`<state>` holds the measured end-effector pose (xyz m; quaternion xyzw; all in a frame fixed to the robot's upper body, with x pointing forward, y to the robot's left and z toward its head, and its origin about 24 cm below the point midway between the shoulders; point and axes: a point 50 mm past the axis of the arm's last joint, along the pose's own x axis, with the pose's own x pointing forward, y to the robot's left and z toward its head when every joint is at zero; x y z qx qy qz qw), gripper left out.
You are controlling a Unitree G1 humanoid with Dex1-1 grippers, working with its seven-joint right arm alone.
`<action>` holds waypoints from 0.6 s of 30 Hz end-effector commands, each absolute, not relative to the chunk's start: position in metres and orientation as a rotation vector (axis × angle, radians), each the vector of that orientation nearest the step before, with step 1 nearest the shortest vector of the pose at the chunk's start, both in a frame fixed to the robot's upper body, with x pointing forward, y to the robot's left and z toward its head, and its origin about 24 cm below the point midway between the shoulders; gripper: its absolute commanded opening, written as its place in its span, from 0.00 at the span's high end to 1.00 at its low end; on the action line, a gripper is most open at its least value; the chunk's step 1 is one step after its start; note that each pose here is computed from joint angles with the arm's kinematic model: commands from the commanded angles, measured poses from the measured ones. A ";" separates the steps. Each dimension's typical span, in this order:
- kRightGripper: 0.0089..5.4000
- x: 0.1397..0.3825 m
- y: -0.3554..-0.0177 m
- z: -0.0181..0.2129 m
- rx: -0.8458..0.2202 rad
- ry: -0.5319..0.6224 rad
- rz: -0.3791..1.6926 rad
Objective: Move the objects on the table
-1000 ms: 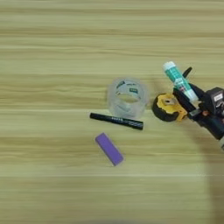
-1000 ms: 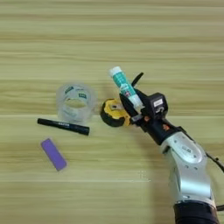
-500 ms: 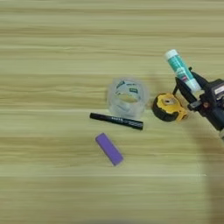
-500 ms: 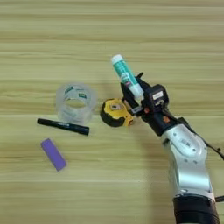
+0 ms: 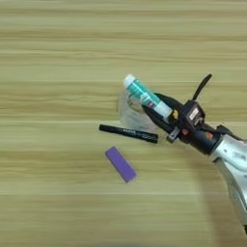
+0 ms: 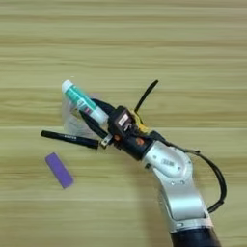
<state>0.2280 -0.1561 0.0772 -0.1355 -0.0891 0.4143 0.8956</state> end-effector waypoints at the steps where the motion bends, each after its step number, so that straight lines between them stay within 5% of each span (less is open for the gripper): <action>1: 0.69 0.217 -0.146 0.091 -0.288 -0.241 0.962; 11: 0.69 0.164 -0.134 0.069 -0.218 -0.038 1.366; 18: 0.69 0.149 -0.144 0.050 -0.278 0.118 1.466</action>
